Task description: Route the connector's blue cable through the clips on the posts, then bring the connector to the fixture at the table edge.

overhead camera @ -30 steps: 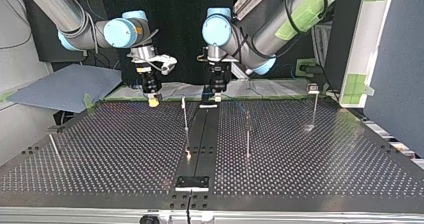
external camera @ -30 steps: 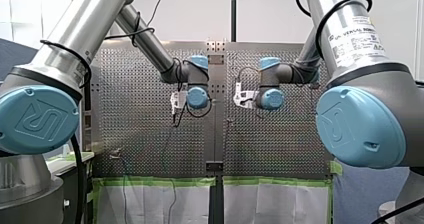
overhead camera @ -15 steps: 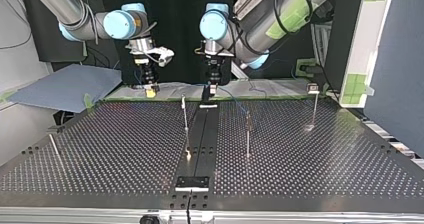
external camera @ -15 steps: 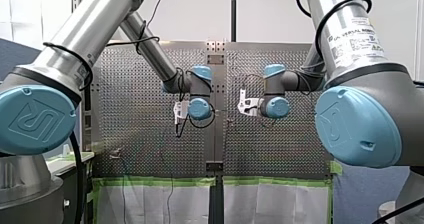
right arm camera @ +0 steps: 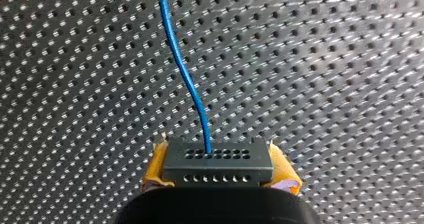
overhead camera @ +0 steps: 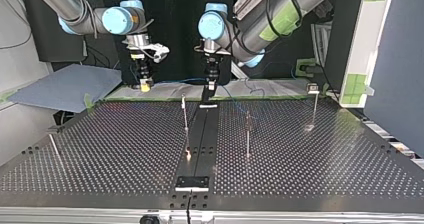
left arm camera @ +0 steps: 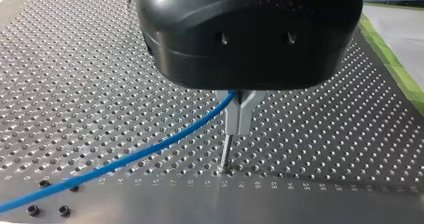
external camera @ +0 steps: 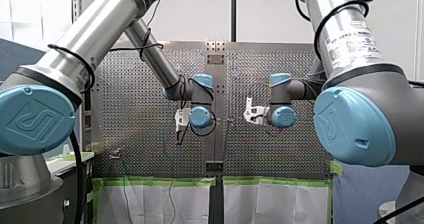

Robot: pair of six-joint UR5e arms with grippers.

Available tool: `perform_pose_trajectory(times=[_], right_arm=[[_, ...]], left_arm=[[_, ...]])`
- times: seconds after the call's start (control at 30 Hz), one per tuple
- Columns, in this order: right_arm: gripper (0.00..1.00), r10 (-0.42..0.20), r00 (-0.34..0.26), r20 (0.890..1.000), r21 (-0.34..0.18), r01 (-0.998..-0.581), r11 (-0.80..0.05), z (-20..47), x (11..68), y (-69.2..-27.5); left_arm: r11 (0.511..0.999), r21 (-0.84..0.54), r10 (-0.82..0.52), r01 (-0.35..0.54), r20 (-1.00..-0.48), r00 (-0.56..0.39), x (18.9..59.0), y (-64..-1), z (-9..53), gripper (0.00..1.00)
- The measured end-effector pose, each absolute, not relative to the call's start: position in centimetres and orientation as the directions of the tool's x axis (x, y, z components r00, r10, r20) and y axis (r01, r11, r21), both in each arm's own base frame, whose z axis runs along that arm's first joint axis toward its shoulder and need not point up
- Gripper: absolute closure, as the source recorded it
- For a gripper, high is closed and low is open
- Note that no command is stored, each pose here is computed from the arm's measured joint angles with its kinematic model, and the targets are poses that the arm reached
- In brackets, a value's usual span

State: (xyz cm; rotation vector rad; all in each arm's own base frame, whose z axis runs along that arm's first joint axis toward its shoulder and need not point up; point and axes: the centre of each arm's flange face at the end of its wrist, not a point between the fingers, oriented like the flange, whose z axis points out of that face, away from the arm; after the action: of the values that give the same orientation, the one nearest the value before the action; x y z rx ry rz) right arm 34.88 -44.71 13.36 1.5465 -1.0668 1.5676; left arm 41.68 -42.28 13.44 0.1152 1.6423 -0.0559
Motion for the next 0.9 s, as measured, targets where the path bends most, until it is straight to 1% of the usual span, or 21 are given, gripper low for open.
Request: perform_pose_trajectory(times=[0.27, 0.9], right_arm=[[1.00, -0.093, -0.059, 0.994, -0.093, -0.902, -0.421, 10.8, 34.4, -45.3], [1.00, -0.077, -0.086, 0.993, -0.110, -0.907, -0.407, 9.8, 33.2, -46.6]], left_arm=[[0.993, 0.035, 0.044, 0.116, -0.996, -0.072, 41.4, -42.6, 13.0, 1.00], [0.993, 0.029, 0.037, 0.118, -0.997, -0.064, 41.7, -43.2, 11.7, 1.00]])
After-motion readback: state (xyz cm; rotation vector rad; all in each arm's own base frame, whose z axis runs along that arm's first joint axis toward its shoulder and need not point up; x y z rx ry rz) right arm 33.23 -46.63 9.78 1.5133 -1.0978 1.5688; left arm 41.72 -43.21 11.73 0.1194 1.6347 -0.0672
